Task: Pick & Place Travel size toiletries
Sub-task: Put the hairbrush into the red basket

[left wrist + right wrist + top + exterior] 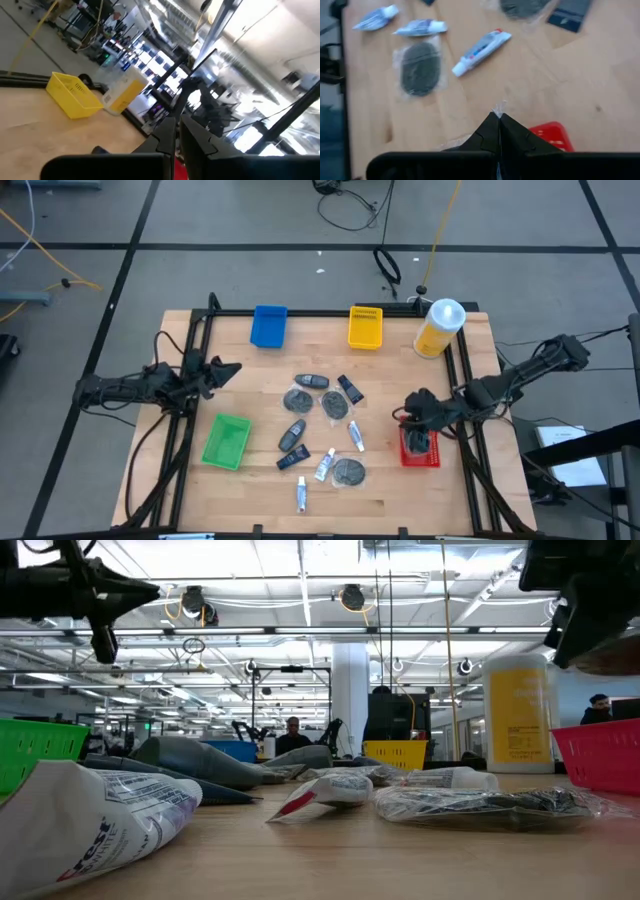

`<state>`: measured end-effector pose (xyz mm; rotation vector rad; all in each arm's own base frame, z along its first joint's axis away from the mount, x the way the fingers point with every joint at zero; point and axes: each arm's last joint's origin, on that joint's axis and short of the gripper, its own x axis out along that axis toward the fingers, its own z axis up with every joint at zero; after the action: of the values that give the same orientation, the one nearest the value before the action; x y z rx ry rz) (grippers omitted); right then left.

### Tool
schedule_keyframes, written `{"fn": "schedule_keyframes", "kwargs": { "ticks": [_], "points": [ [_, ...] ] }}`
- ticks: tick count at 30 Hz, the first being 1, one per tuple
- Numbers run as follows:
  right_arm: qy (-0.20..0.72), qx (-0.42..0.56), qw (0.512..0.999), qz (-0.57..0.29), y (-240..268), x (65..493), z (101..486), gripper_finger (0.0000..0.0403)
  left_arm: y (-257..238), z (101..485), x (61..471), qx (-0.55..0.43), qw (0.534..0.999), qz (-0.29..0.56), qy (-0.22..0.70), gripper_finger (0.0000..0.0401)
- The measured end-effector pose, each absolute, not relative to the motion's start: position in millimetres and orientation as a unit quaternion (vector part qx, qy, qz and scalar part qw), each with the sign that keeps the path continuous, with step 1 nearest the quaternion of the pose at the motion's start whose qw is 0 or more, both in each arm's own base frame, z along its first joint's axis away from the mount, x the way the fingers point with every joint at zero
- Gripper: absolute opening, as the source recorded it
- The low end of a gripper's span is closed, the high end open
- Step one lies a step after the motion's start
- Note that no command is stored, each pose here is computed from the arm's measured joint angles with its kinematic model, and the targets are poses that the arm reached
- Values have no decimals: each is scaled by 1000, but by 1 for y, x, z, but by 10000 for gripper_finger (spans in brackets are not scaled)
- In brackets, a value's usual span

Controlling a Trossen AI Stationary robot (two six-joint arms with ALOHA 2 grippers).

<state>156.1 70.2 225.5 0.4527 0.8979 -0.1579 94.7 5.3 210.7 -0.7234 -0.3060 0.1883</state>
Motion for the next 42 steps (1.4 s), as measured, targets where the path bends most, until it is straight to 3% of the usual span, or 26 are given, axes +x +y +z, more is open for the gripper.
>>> {"fn": "schedule_keyframes", "kwargs": {
  "ticks": [13, 19, 33, 42],
  "points": [
    [462, 173, 863, -112, 93, 158, 205, 0, -1, 282, 143, -275, 956, 85, 59, 24],
    [486, 170, 848, -125, 97, 152, 199, 0, -5, 295, 163, -301, 934, 68, 181, 24],
    [497, 147, 841, -154, 94, 153, 193, 0, -35, 267, 215, -373, 853, 48, 361, 24],
    [500, 145, 840, -156, 95, 155, 191, 16, -50, 241, 233, -391, 816, 66, 421, 24]
  ]
}}
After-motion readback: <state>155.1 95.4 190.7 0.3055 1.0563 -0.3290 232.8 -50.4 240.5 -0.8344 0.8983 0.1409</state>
